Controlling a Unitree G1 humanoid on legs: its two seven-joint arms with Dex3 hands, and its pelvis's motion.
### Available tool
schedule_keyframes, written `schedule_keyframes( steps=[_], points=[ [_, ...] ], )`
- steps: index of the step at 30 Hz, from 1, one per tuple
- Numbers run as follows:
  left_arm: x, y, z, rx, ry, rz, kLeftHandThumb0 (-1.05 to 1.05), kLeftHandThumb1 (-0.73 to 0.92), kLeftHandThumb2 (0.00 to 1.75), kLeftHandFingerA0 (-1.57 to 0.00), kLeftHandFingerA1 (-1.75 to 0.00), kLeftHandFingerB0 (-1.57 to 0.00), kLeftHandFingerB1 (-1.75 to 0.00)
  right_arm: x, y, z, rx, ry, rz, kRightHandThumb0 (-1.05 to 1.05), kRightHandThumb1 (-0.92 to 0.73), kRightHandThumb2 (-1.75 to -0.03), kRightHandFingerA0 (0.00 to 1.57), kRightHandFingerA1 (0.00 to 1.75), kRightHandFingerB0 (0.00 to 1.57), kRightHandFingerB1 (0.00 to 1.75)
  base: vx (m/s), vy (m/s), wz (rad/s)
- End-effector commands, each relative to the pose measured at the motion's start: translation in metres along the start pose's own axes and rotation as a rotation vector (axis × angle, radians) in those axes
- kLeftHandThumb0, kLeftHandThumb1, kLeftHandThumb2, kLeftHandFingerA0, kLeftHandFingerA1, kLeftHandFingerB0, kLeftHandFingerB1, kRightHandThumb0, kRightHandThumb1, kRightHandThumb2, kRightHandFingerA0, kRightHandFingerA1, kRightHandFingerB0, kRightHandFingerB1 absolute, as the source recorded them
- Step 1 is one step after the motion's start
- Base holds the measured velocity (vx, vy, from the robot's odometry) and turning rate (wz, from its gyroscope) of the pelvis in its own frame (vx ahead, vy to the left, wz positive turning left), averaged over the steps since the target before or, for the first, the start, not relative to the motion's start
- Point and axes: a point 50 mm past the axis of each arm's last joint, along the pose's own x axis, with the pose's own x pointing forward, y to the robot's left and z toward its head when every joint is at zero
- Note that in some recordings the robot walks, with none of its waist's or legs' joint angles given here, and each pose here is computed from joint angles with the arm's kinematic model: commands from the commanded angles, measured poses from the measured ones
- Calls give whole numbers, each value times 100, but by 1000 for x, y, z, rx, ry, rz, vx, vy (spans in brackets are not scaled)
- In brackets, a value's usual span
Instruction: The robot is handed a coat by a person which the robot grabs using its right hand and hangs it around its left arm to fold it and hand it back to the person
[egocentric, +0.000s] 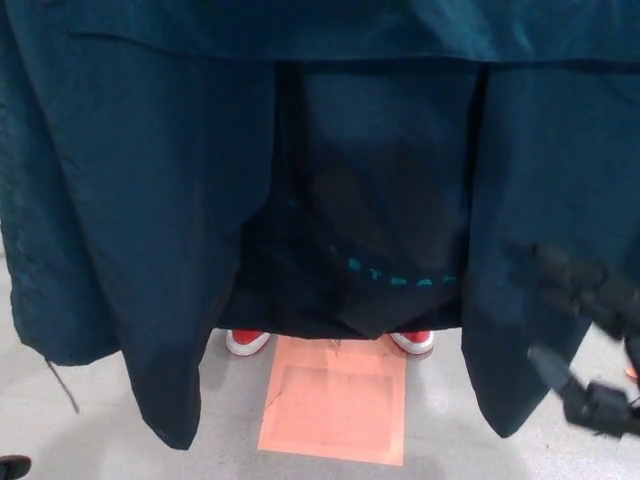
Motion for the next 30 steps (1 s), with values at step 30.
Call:
schedule_keyframes(
  steps=[30],
  points=[
    [-3, 11, 19, -43, -97, -62, -71, 75, 106, -4, -39, -5, -41, 155, -76, 214, -471, -448, 192, -83, -70, -106, 0, 23, 0, 15, 0, 0, 0]
  ],
)
